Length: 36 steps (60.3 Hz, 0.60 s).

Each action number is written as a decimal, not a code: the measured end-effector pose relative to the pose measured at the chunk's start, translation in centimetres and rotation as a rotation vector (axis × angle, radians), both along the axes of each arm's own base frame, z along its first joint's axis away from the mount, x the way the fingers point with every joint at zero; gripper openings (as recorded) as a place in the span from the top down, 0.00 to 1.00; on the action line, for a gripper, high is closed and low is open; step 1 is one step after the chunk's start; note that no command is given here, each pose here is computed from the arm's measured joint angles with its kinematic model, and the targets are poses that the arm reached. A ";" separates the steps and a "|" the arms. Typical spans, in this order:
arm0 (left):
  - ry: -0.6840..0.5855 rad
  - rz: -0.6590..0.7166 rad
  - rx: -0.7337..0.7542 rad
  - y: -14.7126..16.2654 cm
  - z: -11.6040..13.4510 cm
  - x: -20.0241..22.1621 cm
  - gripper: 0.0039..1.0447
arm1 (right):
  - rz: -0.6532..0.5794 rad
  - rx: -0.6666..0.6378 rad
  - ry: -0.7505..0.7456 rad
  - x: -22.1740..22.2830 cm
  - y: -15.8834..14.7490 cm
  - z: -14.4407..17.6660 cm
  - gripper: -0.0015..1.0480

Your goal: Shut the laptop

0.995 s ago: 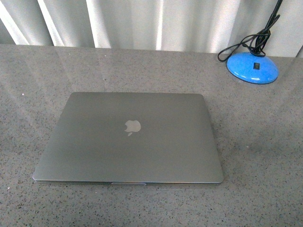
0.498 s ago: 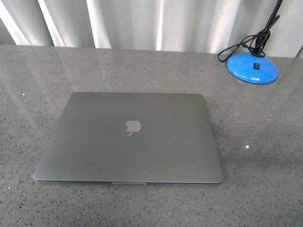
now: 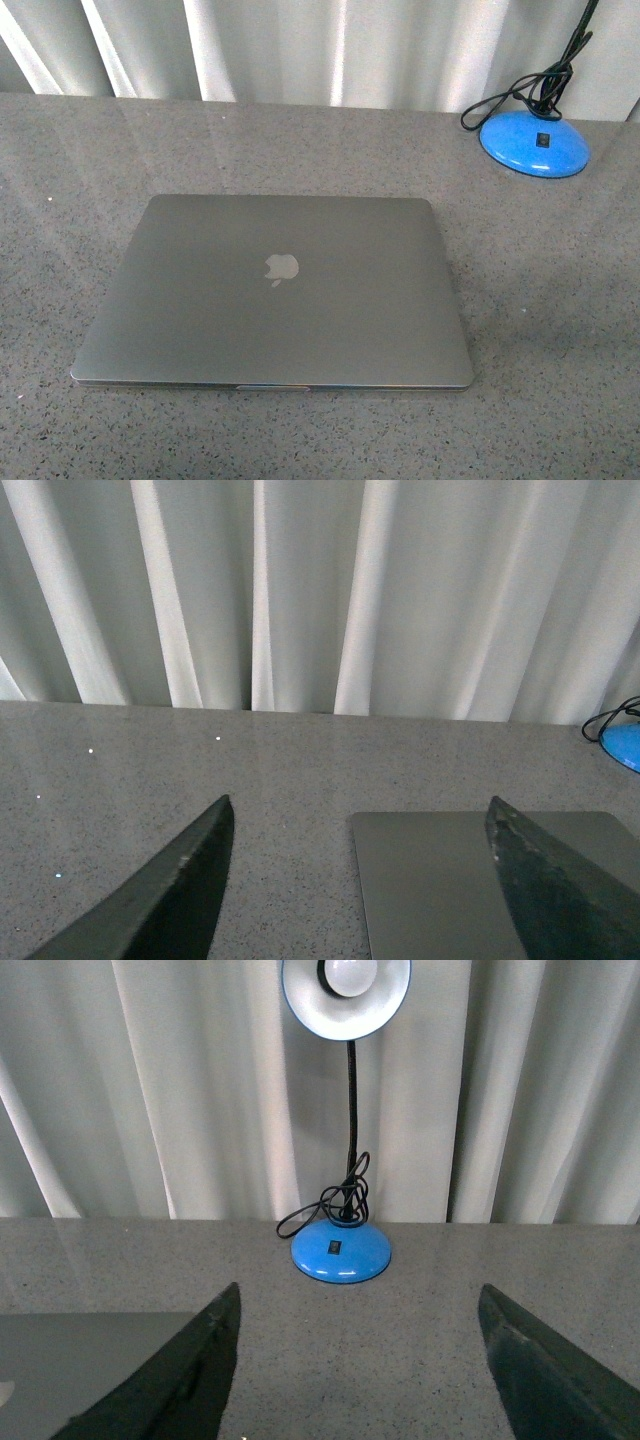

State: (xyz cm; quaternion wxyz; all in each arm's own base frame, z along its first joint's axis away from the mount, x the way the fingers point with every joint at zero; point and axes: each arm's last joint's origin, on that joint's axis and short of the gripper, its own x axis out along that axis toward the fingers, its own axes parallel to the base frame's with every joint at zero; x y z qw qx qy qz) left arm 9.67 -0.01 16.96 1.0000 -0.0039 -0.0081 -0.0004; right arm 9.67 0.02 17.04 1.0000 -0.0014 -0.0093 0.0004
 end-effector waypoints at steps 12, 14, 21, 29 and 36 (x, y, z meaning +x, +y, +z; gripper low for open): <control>0.000 0.000 0.002 0.0 0.0 0.0 0.06 | 0.000 0.001 0.000 0.0 0.0 0.0 0.10; 0.000 0.000 0.002 0.0 0.0 0.0 0.06 | 0.000 0.001 0.000 0.0 0.0 0.0 0.10; 0.000 0.000 0.002 0.0 0.0 0.0 0.06 | 0.000 0.001 0.000 0.0 0.0 0.0 0.10; 0.000 0.000 0.002 0.0 0.0 0.0 0.06 | 0.000 0.001 0.000 0.0 0.0 0.0 0.10; 0.000 0.000 0.003 0.0 0.0 0.0 0.06 | 0.000 0.001 0.000 0.0 0.0 0.0 0.10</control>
